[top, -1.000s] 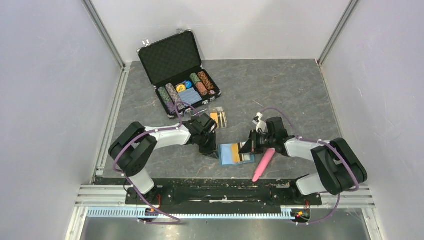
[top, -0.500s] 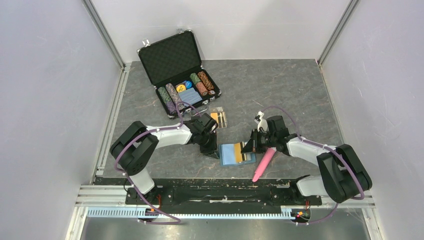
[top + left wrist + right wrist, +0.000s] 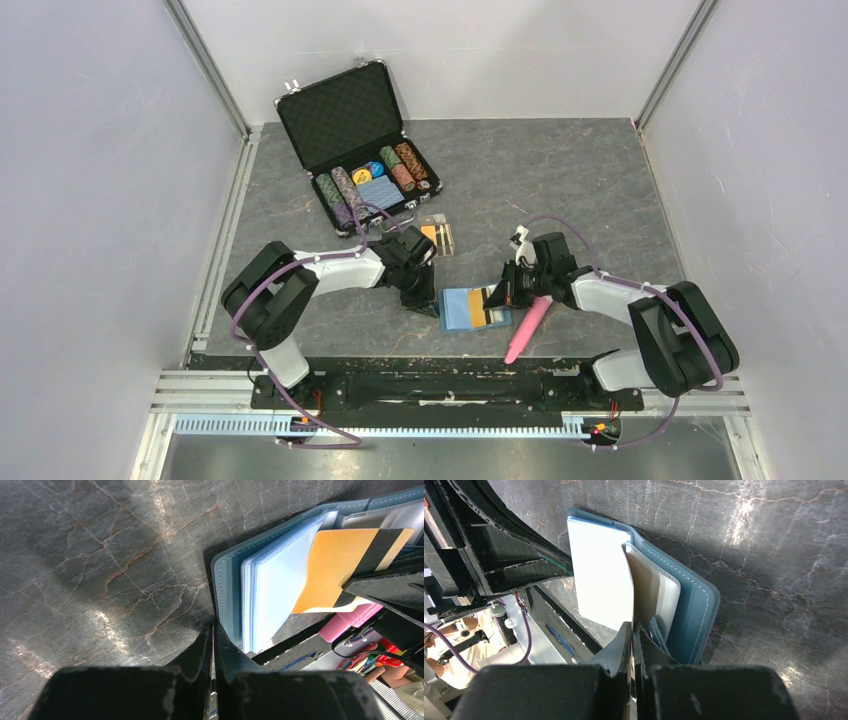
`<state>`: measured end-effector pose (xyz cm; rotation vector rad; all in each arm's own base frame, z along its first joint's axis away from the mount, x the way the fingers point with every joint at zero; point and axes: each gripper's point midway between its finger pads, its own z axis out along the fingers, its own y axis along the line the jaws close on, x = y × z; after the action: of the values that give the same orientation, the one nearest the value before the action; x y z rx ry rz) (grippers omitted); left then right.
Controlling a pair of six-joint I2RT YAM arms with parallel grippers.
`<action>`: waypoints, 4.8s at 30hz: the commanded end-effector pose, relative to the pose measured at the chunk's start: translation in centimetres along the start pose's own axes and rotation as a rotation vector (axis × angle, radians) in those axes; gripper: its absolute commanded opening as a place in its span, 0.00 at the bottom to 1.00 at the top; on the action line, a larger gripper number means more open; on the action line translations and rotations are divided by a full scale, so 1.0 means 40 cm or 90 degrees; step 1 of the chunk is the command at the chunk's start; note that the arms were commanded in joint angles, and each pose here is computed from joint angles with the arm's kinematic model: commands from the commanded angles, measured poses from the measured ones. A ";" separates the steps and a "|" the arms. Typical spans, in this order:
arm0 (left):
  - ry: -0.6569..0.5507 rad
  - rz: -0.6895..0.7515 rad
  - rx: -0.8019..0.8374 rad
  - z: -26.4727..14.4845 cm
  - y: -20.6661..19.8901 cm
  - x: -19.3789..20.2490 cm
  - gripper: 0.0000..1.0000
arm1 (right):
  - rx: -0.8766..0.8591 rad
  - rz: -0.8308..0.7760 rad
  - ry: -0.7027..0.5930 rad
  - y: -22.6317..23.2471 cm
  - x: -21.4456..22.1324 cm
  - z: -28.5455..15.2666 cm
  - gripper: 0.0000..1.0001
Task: Put the credit cards into the card holder
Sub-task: Insert the credit card into the card holder.
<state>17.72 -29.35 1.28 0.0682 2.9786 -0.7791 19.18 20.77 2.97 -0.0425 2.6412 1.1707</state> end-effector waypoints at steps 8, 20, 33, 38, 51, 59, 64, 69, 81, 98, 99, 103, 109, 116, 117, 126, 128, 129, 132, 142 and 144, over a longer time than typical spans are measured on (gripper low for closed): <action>0.010 0.014 -0.035 0.024 0.019 0.004 0.09 | -0.021 0.035 0.004 0.001 -0.007 0.023 0.00; 0.013 0.017 -0.039 0.028 0.018 0.002 0.08 | -0.043 0.036 -0.001 0.017 -0.016 0.025 0.00; 0.014 0.020 -0.038 0.029 0.014 0.000 0.08 | -0.047 0.045 0.019 -0.007 0.003 0.038 0.00; 0.015 0.019 -0.040 0.028 0.014 -0.001 0.06 | -0.059 0.043 0.036 0.008 0.014 0.054 0.00; 0.014 0.021 -0.043 0.026 0.011 -0.004 0.04 | -0.090 0.031 0.059 0.062 0.012 0.088 0.16; 0.008 0.020 -0.047 0.021 0.006 -0.011 0.02 | -0.072 0.025 0.063 0.061 0.017 0.077 0.33; 0.009 0.018 -0.051 0.023 0.010 -0.012 0.02 | -0.055 0.015 0.059 0.067 0.010 0.060 0.46; 0.011 0.018 -0.050 0.024 0.008 -0.011 0.02 | -0.049 0.006 0.049 0.073 -0.005 0.057 0.55; 0.000 0.024 -0.036 0.012 -0.020 -0.030 0.02 | -0.075 0.012 0.085 0.102 0.011 0.089 0.48; -0.062 0.092 -0.160 -0.094 0.010 -0.102 0.15 | -0.095 0.003 0.087 0.136 -0.058 0.137 0.02; -0.073 0.098 -0.172 -0.109 0.013 -0.110 0.19 | -0.097 0.002 0.087 0.141 -0.066 0.141 0.02; -0.101 0.109 -0.176 -0.153 0.007 -0.130 0.36 | -0.084 -0.001 0.094 0.136 -0.070 0.146 0.13; -0.093 0.085 -0.084 -0.155 -0.044 -0.132 0.44 | -0.066 -0.004 0.121 0.128 -0.051 0.132 0.40; -0.082 0.051 0.008 -0.142 -0.079 -0.148 0.44 | -0.030 -0.047 0.142 0.131 -0.068 0.112 0.56; -0.081 0.049 0.017 -0.141 -0.081 -0.153 0.43 | -0.029 -0.052 0.141 0.135 -0.074 0.111 0.56; -0.048 0.030 0.022 -0.107 -0.053 -0.157 0.33 | -0.061 -0.038 0.178 0.142 -0.070 0.138 0.37; -0.046 0.029 0.022 -0.103 -0.050 -0.154 0.32 | -0.063 -0.036 0.189 0.140 -0.059 0.144 0.33; -0.046 0.028 0.024 -0.102 -0.050 -0.154 0.32 | -0.063 -0.034 0.192 0.139 -0.056 0.146 0.31; -0.042 0.022 0.027 -0.095 -0.048 -0.150 0.31 | -0.064 -0.036 0.199 0.140 -0.049 0.152 0.31; -0.018 0.003 -0.054 -0.069 0.033 -0.115 0.18 | -0.076 -0.032 0.196 0.156 -0.056 0.185 0.26; -0.011 0.002 -0.063 -0.062 0.046 -0.108 0.17 | -0.078 -0.031 0.200 0.159 -0.053 0.191 0.22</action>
<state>22.46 -27.69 4.04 0.0745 2.9581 -0.7057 21.15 29.08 2.37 -0.3045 2.8602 1.3630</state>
